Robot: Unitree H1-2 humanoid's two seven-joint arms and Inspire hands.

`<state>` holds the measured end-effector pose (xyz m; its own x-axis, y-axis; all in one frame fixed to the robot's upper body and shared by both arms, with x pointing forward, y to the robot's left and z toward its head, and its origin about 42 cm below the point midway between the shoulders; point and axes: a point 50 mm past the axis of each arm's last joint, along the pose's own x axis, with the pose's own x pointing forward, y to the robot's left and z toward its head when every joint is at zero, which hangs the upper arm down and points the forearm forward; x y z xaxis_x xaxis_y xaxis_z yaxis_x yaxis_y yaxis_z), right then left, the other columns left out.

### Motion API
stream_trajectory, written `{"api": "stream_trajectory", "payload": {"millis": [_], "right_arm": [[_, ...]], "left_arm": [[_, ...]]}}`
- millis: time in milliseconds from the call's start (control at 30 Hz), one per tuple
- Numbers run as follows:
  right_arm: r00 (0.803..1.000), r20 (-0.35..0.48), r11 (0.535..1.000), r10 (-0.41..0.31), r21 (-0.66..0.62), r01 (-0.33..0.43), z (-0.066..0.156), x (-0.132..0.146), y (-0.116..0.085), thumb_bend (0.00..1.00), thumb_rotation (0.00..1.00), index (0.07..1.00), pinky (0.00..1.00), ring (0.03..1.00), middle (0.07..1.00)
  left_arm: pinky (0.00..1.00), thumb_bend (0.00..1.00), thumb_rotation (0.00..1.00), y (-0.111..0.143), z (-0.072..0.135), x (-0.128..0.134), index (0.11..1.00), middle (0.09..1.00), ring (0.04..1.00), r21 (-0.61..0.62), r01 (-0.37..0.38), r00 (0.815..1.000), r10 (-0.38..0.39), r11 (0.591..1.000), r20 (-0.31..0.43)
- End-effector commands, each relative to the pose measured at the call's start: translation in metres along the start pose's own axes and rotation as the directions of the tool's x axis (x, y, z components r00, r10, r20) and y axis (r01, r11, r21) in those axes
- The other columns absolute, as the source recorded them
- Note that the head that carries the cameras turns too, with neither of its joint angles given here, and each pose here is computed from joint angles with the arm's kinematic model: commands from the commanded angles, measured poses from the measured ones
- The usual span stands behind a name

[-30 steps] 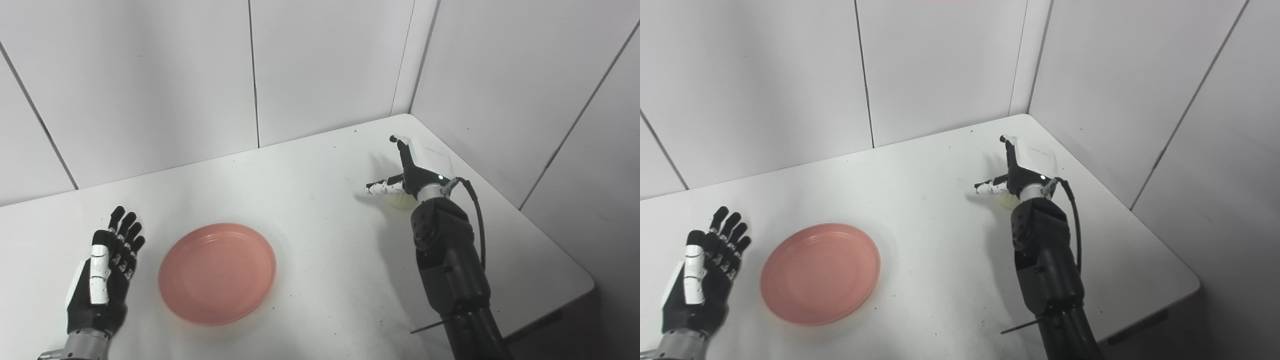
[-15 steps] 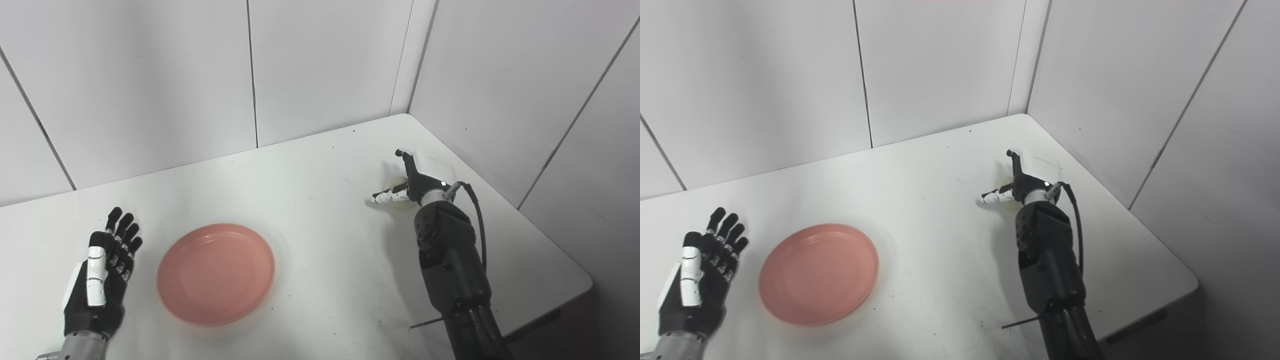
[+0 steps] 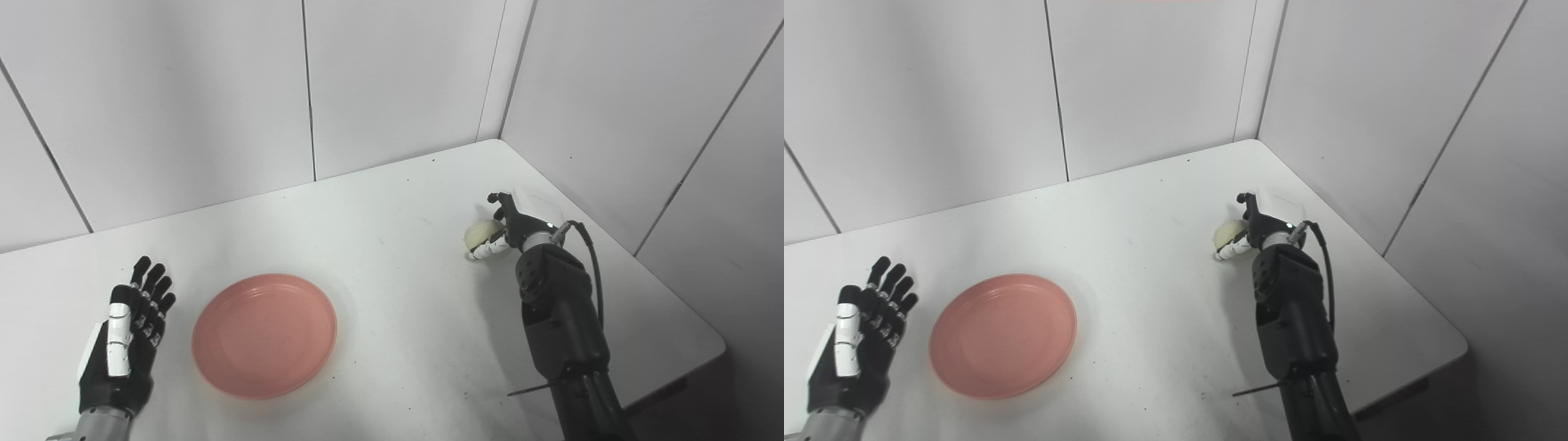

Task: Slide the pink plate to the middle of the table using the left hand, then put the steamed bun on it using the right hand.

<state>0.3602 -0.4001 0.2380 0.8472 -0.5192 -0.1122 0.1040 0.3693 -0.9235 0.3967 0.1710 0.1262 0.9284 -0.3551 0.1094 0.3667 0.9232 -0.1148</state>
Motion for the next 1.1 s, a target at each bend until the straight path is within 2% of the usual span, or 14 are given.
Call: {"api": "stream_trajectory", "payload": {"millis": [0, 67, 100, 167, 233, 300, 367, 500, 800, 933, 967, 1033, 1067], "right_arm": [[0.998, 0.018, 0.998, -0.060, 0.013, 0.060, 0.002, 0.001, -0.017, 0.77, 0.03, 0.788, 0.18, 0.250, 0.361], [0.998, 0.007, 0.998, -0.061, 0.023, 0.061, 0.001, 0.002, -0.016, 0.75, 0.01, 0.748, 0.17, 0.238, 0.345], [0.998, 0.004, 0.998, -0.065, 0.022, 0.065, 0.000, 0.002, -0.015, 0.66, 0.00, 0.737, 0.17, 0.241, 0.406], [0.997, 0.010, 0.997, -0.080, 0.022, 0.079, 0.000, 0.002, -0.015, 0.58, 0.00, 0.696, 0.16, 0.240, 0.459], [0.995, 0.012, 0.993, -0.103, 0.059, 0.102, 0.000, 0.002, -0.016, 0.57, 0.00, 0.659, 0.18, 0.258, 0.469], [0.993, 0.007, 0.990, -0.117, 0.084, 0.116, 0.000, 0.003, -0.017, 0.56, 0.00, 0.634, 0.24, 0.321, 0.476], [0.992, -0.001, 0.986, -0.126, 0.106, 0.126, 0.001, 0.003, -0.018, 0.53, 0.00, 0.556, 0.30, 0.399, 0.461], [0.988, -0.010, 0.976, -0.153, 0.154, 0.153, 0.002, 0.004, -0.019, 0.53, 0.00, 0.515, 0.33, 0.426, 0.465], [0.970, 0.039, 0.938, -0.242, 0.266, 0.223, 0.012, -0.001, -0.023, 0.53, 0.00, 0.491, 0.32, 0.424, 0.483], [0.955, 0.106, 0.926, -0.278, 0.294, 0.237, 0.019, -0.008, -0.027, 0.52, 0.00, 0.525, 0.26, 0.344, 0.423], [0.950, 0.120, 0.922, -0.288, 0.305, 0.241, 0.022, -0.011, -0.027, 0.52, 0.00, 0.505, 0.23, 0.315, 0.449], [0.942, 0.143, 0.913, -0.303, 0.328, 0.244, 0.025, -0.012, -0.026, 0.52, 0.00, 0.527, 0.23, 0.330, 0.426], [0.938, 0.157, 0.909, -0.308, 0.340, 0.241, 0.026, -0.013, -0.025, 0.52, 0.00, 0.527, 0.26, 0.355, 0.437]], "left_arm": [[1.00, 0.67, 1.00, 0.004, -0.003, -0.006, 1.000, 1.000, 1.000, 0.002, 0.001, 1.000, -0.001, 1.000, 0.005], [1.00, 0.67, 1.00, 0.005, -0.004, -0.006, 0.995, 0.999, 1.000, 0.007, -0.001, 1.000, 0.001, 1.000, 0.005], [1.00, 0.67, 1.00, 0.005, -0.004, -0.007, 0.994, 0.998, 1.000, 0.008, 0.000, 1.000, 0.000, 1.000, 0.005], [1.00, 0.67, 1.00, 0.004, -0.004, -0.006, 0.992, 0.998, 1.000, 0.009, 0.003, 1.000, -0.003, 1.000, 0.006], [1.00, 0.67, 1.00, 0.003, -0.002, -0.006, 0.990, 0.996, 1.000, 0.011, 0.002, 1.000, -0.002, 1.000, 0.008], [1.00, 0.67, 1.00, 0.002, -0.002, -0.006, 0.987, 0.995, 1.000, 0.008, -0.001, 1.000, 0.001, 1.000, 0.009], [1.00, 0.66, 1.00, 0.001, -0.002, -0.006, 0.990, 0.997, 1.000, 0.005, -0.003, 1.000, 0.003, 1.000, 0.011], [1.00, 0.67, 1.00, 0.000, -0.002, -0.008, 0.986, 0.996, 1.000, 0.015, -0.006, 1.000, 0.006, 1.000, 0.012], [1.00, 0.66, 1.00, -0.009, -0.001, -0.010, 0.982, 0.985, 0.990, 0.026, -0.006, 1.000, 0.006, 1.000, 0.006], [1.00, 0.66, 1.00, -0.017, -0.002, -0.010, 0.978, 0.984, 0.989, 0.019, -0.005, 1.000, 0.005, 1.000, -0.001], [1.00, 0.67, 1.00, -0.020, -0.002, -0.010, 0.977, 0.984, 0.989, 0.014, -0.005, 1.000, 0.005, 1.000, -0.005], [1.00, 0.68, 1.00, -0.026, -0.003, -0.009, 0.972, 0.983, 0.988, 0.017, -0.005, 1.000, 0.005, 1.000, -0.013], [1.00, 0.70, 1.00, -0.028, -0.003, -0.009, 0.972, 0.985, 0.992, 0.022, -0.006, 1.000, 0.006, 1.000, -0.018]]}}
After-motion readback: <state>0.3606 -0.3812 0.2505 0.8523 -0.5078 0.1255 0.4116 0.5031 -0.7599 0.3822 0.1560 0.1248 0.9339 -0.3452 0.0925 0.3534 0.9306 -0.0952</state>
